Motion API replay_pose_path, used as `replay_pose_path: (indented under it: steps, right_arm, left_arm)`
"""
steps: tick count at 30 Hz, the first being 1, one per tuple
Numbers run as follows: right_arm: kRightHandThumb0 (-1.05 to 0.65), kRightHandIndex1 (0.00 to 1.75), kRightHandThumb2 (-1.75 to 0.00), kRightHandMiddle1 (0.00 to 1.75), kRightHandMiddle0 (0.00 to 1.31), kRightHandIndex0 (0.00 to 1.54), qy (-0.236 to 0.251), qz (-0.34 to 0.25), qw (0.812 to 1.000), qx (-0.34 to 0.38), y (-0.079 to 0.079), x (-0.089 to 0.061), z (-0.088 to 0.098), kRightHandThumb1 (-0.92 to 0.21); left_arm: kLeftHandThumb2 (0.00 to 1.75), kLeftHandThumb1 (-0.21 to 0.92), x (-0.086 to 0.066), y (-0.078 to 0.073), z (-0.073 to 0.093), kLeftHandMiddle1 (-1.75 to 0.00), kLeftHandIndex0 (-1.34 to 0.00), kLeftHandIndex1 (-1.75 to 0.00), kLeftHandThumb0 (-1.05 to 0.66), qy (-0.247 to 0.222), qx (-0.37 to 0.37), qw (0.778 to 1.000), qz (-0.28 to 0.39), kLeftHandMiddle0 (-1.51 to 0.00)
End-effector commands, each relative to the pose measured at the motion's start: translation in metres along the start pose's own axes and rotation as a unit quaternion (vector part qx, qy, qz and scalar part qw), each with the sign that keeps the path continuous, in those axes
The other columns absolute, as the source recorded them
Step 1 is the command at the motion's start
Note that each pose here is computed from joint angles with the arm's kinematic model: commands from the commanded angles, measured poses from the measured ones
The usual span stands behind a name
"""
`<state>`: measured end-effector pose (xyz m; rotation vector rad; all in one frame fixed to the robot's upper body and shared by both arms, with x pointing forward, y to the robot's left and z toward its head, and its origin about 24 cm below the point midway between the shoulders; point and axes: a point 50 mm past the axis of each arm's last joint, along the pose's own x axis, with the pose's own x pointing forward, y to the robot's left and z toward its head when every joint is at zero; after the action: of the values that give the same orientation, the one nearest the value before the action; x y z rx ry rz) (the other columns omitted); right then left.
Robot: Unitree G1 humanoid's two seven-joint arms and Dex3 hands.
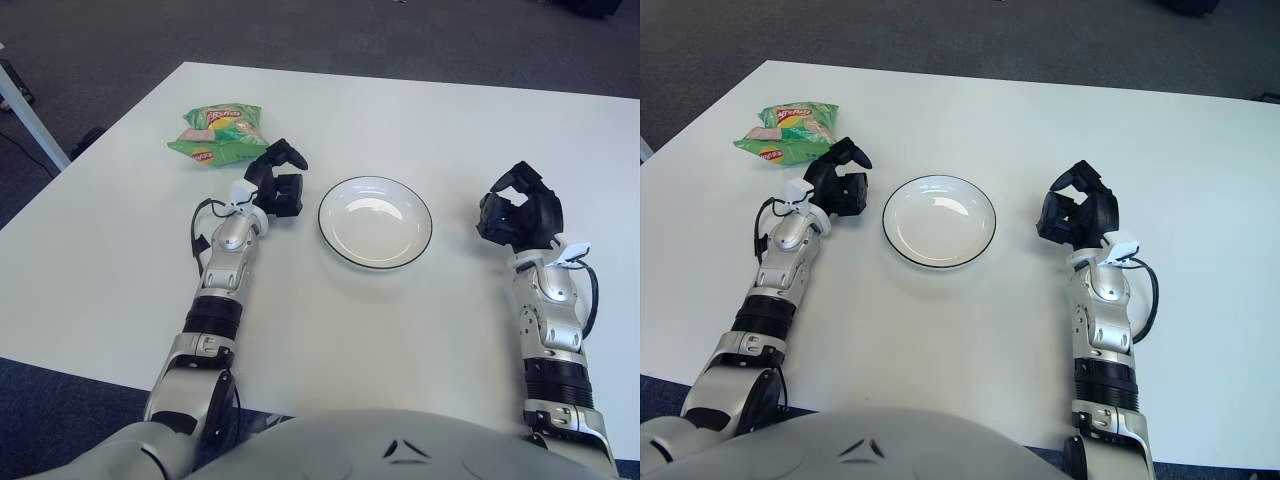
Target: Put the snack into the plate.
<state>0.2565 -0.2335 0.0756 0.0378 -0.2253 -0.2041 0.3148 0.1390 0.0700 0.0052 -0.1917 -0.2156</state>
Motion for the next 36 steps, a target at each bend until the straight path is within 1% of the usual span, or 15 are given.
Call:
replay_pose_path:
  steps: [1,6,13,24,36]
  right_arm:
    - [-0.49,1.75,-1.35,1.75,0.63,1.29,0.102,-0.028,0.994,0.01,-0.006,-0.038,-0.043,-0.29]
    - [-0.49,1.75,-1.35,1.75,0.63,1.29,0.103,-0.027,0.994,0.009,-0.006,-0.037,-0.043,-0.29]
    - [-0.49,1.75,-1.34,1.75,0.63,1.29,0.103,-0.025,0.994,0.006,-0.006,-0.038,-0.043,-0.29]
    - [-0.48,1.75,-1.33,1.75,0.62,1.29,0.11,-0.023,0.994,0.009,-0.005,-0.038,-0.046,-0.3]
    - [-0.48,1.75,-1.33,1.75,0.62,1.29,0.116,-0.017,0.993,0.008,0.002,-0.035,-0.048,-0.3]
  left_arm:
    - [1.16,0.44,-0.05,0.0,-0.061,-1.75,-0.51,-1.75,-0.44,0.122,-0.025,0.992,0.033,-1.26]
    - [1.15,0.45,-0.05,0.0,-0.061,-1.75,-0.51,-1.75,-0.44,0.12,-0.024,0.992,0.033,-1.26]
    - [1.24,0.38,-0.049,0.001,-0.06,-1.75,-0.57,-1.75,-0.46,0.119,-0.021,0.992,0.034,-1.27]
    - [1.26,0.36,-0.048,0.005,-0.059,-1.75,-0.58,-1.75,-0.46,0.118,-0.006,0.992,0.043,-1.27]
    - [1.27,0.36,-0.041,0.019,-0.057,-1.75,-0.58,-1.75,-0.47,0.102,0.007,0.992,0.074,-1.28]
